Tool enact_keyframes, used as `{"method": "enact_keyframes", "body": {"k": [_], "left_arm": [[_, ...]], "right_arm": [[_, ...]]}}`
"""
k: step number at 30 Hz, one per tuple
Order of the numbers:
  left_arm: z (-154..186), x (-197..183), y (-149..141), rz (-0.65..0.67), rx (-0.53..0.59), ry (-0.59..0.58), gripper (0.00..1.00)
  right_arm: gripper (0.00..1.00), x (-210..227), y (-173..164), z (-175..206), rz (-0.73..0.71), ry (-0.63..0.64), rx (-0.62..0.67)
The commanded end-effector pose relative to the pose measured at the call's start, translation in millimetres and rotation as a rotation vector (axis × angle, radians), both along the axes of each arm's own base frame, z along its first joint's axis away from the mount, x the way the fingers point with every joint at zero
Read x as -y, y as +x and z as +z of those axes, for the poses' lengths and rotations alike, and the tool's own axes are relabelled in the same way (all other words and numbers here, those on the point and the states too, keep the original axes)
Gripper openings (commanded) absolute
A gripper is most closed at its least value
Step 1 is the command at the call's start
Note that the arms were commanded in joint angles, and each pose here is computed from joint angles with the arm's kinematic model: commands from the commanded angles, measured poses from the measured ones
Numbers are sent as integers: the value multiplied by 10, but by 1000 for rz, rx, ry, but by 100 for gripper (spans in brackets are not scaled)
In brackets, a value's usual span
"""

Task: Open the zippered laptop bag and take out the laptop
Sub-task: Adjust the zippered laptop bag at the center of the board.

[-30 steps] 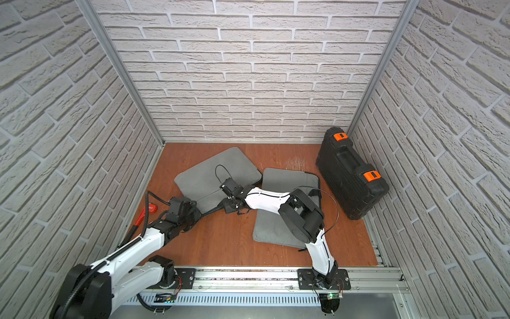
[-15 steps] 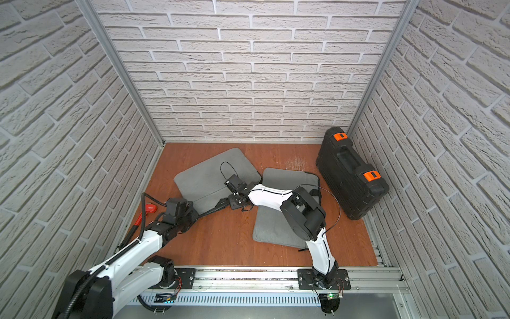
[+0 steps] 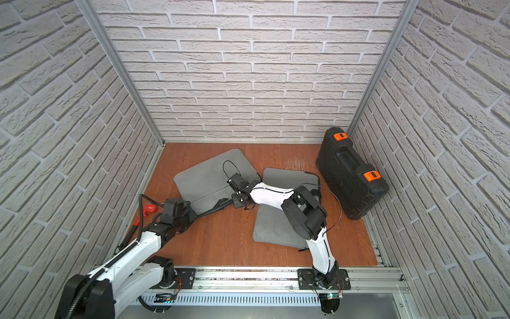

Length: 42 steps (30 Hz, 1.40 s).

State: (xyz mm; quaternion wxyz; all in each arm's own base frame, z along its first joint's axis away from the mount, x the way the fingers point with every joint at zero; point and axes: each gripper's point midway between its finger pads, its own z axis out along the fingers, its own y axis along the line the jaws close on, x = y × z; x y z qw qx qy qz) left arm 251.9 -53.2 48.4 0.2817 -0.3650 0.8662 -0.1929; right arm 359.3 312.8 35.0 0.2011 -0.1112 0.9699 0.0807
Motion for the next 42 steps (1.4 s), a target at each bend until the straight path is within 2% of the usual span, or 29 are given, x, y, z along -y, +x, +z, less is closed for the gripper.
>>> {"method": "enact_keyframes", "body": {"k": [1, 6, 7, 10, 42], "left_arm": [[-60, -306, -66, 90, -19, 98, 0], [-76, -359, -84, 102, -25, 96, 0], [-79, -368, -87, 104, -25, 96, 0], [-86, -388, -93, 110, -26, 95, 0], [-58, -562, -46, 137, -24, 108, 0]], "right_arm": [[6, 470, 188, 230, -97, -117, 67], [6, 538, 211, 221, -106, -133, 68], [6, 541, 227, 339, -109, -117, 88], [6, 567, 248, 382, -115, -115, 98], [6, 763, 264, 364, -145, -144, 95]]}}
